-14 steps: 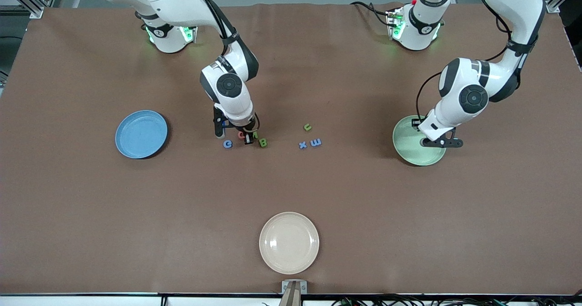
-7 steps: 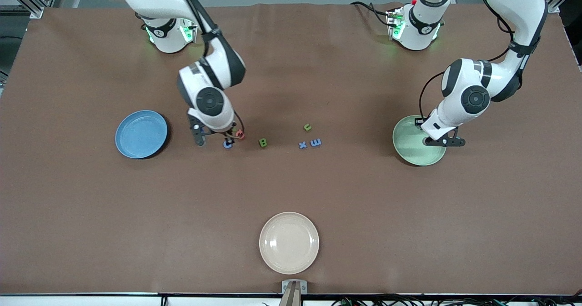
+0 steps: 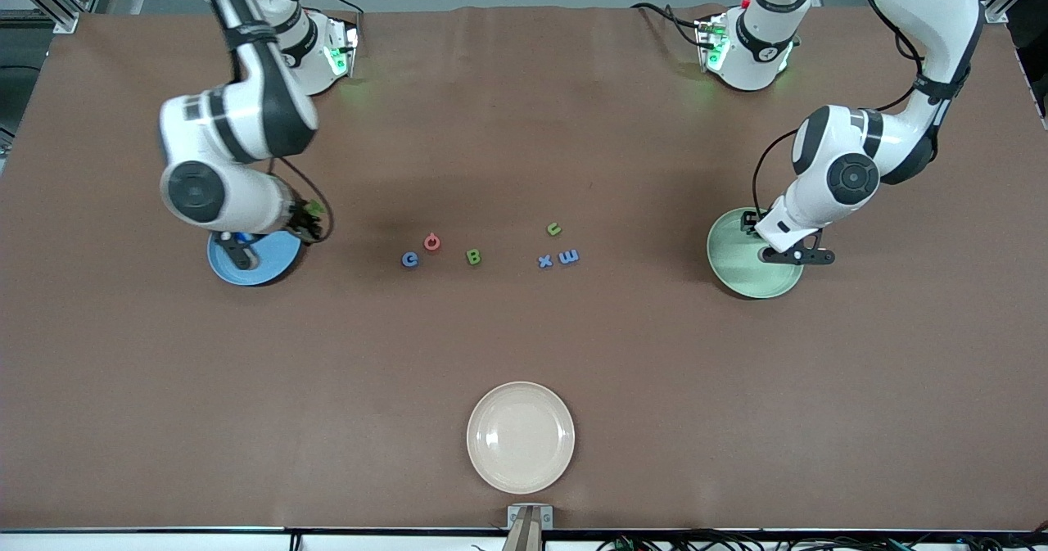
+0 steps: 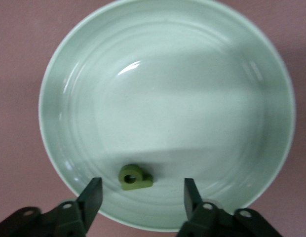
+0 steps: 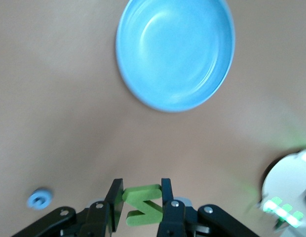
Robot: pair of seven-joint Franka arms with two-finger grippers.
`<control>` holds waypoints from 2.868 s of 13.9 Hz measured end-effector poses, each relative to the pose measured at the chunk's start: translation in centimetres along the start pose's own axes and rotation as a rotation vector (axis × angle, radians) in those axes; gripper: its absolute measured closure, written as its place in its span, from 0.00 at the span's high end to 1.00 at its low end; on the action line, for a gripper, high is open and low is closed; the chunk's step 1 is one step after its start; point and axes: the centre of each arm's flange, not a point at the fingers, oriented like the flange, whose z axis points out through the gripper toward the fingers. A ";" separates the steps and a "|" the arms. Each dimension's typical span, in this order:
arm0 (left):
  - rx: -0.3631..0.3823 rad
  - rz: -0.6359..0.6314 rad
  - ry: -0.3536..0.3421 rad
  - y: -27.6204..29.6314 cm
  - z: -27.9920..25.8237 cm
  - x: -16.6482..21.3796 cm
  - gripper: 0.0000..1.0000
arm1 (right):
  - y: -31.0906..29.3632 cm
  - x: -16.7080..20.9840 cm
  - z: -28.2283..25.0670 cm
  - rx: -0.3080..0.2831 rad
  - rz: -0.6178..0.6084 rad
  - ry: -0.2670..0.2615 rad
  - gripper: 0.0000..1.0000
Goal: Sort uppercase to blue plate, lowercase to green plate
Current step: 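Place the green N on the blue plate with the right gripper, then grasp the blue m with the left gripper while the right gripper grasps the green B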
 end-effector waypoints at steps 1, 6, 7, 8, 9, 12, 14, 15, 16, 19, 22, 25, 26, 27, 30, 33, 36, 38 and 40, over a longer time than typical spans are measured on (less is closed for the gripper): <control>-0.002 0.014 0.016 1.2 -0.7 0.4 0.89 | 1.7 2.1 0.6 -0.008 -0.035 -0.010 0.35; -0.044 -0.096 0.111 10.6 -5.1 1.7 1.00 | 9.0 11.0 5.2 0.043 -0.146 -0.058 0.35; -0.063 -0.132 0.119 12.8 -5.7 1.9 1.00 | 9.8 11.9 5.5 0.054 -0.150 -0.058 0.35; -0.085 -0.165 0.122 14.9 -6.0 2.2 1.00 | 10.2 12.3 5.6 0.062 -0.149 -0.055 0.35; -0.107 -0.195 0.119 17.2 -6.1 2.5 1.00 | 10.2 12.4 5.7 0.064 -0.151 -0.053 0.35; -0.166 -0.294 0.080 24.1 -5.0 3.4 1.00 | 9.8 12.4 6.2 0.062 -0.155 -0.052 0.35; -0.194 -0.358 0.054 27.2 -4.2 3.8 1.00 | 9.9 12.9 6.9 0.058 -0.147 -0.060 0.42; -0.206 -0.389 0.044 28.5 -3.9 4.0 1.00 | 10.0 13.1 7.2 0.056 -0.141 -0.064 0.43; -0.214 -0.412 0.040 29.3 -3.9 4.2 1.00 | 10.1 13.2 7.4 0.055 -0.139 -0.066 0.49; -0.207 -0.468 0.042 31.4 -3.8 4.7 1.00 | 9.7 12.9 7.3 0.053 -0.147 -0.065 0.79; -0.170 -0.513 0.043 33.3 -3.0 5.4 1.00 | 8.1 11.1 6.8 0.043 -0.160 -0.055 1.00; -0.129 -0.513 0.061 35.1 -1.5 5.6 1.00 | 5.0 7.1 5.6 0.039 -0.102 -0.028 1.00; -0.111 -0.508 0.070 35.6 -0.8 5.4 1.00 | 3.8 5.3 5.3 0.037 -0.068 -0.018 1.00; -0.097 -0.503 0.079 36.1 -0.3 5.2 1.00 | 2.4 3.4 5.1 0.036 -0.027 -0.003 1.00; -0.082 -0.494 0.083 37.0 0.6 5.1 0.96 | -1.6 -2.5 4.5 0.082 0.110 0.043 1.00; -0.075 -0.498 0.081 36.7 0.8 5.3 0.82 | -5.0 -8.2 4.1 0.173 0.222 0.072 1.00; -0.071 -0.499 0.078 36.6 1.0 5.3 0.68 | -8.4 -14.1 5.4 0.227 0.287 0.095 1.00; -0.070 -0.499 0.077 36.6 1.0 5.3 0.68 | -11.3 -17.4 6.6 0.241 0.314 0.106 1.00; -0.071 -0.499 0.078 36.6 1.0 5.3 0.68 | -14.3 -19.5 7.3 0.252 0.328 0.114 1.00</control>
